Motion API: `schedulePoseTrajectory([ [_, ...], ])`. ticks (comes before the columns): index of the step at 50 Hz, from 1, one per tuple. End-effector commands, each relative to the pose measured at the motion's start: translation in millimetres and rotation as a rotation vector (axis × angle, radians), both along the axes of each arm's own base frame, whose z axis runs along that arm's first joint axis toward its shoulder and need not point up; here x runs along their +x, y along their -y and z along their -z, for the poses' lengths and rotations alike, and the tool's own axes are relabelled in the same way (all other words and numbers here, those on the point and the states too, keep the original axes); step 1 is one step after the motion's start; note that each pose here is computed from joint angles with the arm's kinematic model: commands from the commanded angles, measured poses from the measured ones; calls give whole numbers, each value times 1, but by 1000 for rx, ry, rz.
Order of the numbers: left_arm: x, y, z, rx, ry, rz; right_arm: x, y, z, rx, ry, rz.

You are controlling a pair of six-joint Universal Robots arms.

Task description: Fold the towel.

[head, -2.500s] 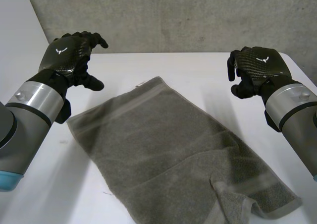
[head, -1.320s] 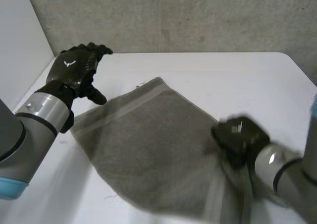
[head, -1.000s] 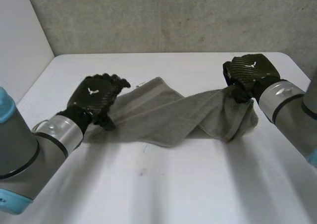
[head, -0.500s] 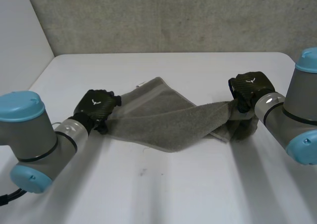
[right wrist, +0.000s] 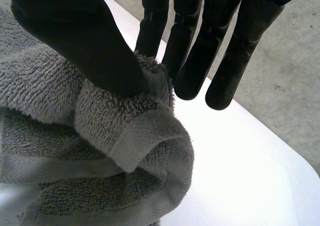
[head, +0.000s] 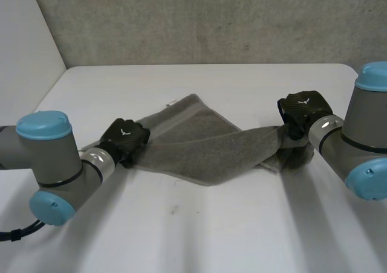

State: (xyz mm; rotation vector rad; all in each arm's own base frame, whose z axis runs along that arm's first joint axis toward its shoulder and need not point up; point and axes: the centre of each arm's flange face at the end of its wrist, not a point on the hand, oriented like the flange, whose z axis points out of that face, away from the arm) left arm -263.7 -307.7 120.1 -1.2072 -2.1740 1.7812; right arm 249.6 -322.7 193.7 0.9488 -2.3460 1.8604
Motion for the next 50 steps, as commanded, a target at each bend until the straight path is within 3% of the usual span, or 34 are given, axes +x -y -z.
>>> schedulePoseTrajectory([
  [1, 2, 2, -5, -26, 31, -11, 0, 1, -3, -8, 1, 1],
  [7, 5, 0, -31, -77, 21, -40, 0, 1, -11, -21, -32, -11],
  [10, 9, -11, -57, -102, 19, -54, -2, -6, -18, 5, -134, -45],
  [12, 11, -20, -71, -106, 19, -50, -5, -14, -31, 39, -241, -80],
  [17, 22, -62, -134, -153, -1, -43, -15, -27, -53, 112, -342, -116],
  [22, 30, -88, -171, -206, -23, -41, -19, -41, -78, 143, -353, -147],
  [27, 33, -99, -175, -164, -12, -37, -14, -45, -95, 108, -318, -199],
  [31, 33, -99, -168, -129, 4, -37, -11, -36, -80, 147, -319, -216],
  [39, 16, -57, -118, -3, 58, -28, 1, -8, -42, 189, -316, -213],
  [41, 9, -39, -123, -51, 45, -37, 7, 7, -42, 123, -297, -174],
  [43, 3, -18, -140, -131, 11, -64, 19, 45, -85, -182, -152, -28],
  [44, 3, -18, -140, -132, 11, -64, 19, 45, -85, -184, -151, -27],
  [47, -5, 18, -240, -508, -171, -150, 19, 61, -166, -580, 86, 82],
  [50, -3, 17, -289, -684, -314, -168, 16, 53, -192, -699, 137, 91],
])
